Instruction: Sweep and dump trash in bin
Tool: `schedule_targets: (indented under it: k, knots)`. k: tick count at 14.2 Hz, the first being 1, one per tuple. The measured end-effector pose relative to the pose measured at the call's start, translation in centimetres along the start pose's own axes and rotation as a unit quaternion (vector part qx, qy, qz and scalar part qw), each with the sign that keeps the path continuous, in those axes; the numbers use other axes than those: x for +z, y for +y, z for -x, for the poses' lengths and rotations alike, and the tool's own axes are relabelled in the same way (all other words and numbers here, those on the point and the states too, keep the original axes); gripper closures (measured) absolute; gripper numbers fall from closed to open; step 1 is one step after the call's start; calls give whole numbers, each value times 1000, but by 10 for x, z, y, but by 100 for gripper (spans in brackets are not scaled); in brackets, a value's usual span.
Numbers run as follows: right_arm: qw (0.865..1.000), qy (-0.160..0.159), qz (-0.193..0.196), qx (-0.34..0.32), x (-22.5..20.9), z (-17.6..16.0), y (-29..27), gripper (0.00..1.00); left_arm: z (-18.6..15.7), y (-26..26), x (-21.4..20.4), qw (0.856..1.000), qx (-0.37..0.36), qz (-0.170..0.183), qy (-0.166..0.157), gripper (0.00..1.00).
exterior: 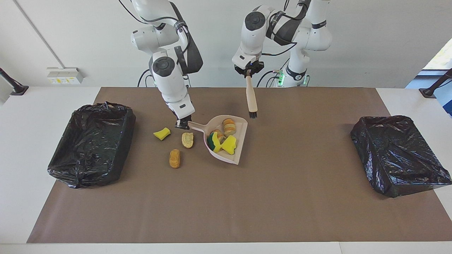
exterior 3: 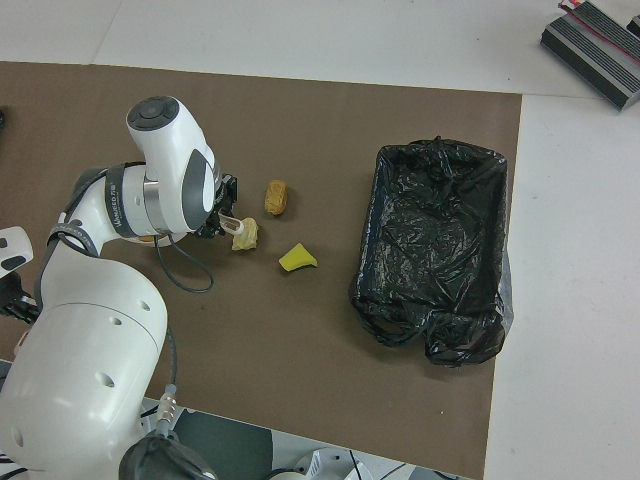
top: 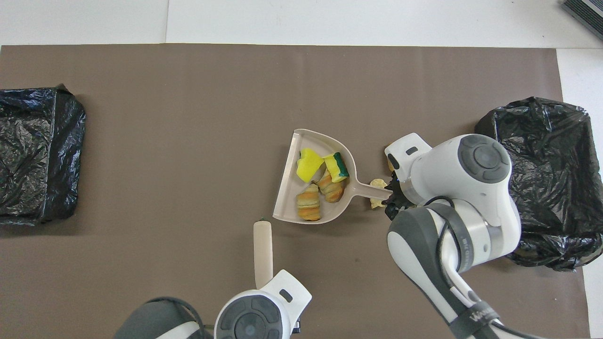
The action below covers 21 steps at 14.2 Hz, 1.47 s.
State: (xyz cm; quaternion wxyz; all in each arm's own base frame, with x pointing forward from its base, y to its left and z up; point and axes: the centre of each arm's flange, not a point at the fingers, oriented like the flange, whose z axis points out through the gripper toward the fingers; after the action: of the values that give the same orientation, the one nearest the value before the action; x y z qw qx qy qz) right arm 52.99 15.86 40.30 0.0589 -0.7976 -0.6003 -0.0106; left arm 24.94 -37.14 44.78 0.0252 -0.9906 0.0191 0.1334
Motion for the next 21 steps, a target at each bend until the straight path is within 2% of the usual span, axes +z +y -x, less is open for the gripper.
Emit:
schedule_targets:
  k: [3, 5, 10, 13, 14, 16, 18, 21]
  knots:
    - [1000, 15, 8, 2, -33, 51, 36, 67, 28, 18, 23, 1000, 6, 0, -13, 74]
    - [1000, 18, 5, 11, -61, 97, 59, 67, 39, 26, 46, 1000, -5, -1, -12, 74]
    - [999, 28, -3, 16, -128, 224, 90, 67, 63, 38, 103, 1000, -12, 17, 6, 74]
    - [999, 35, -2, 15, -160, 314, 91, 67, 66, 37, 117, 1000, -15, 22, 17, 74]
    - [999, 33, 6, 2, -170, 342, 92, 67, 65, 37, 120, 999, -14, 24, 23, 74]
    - [1000, 10, 22, -19, -187, 390, 96, 67, 64, 36, 125, 999, -16, 25, 23, 74]
    - [998, -30, 38, -34, -198, 422, 102, 67, 56, 34, 124, 999, -20, 29, 21, 59]
    - [991, -102, 73, -52, -206, 438, 116, 67, 38, 31, 110, 998, -22, 48, 26, 26]
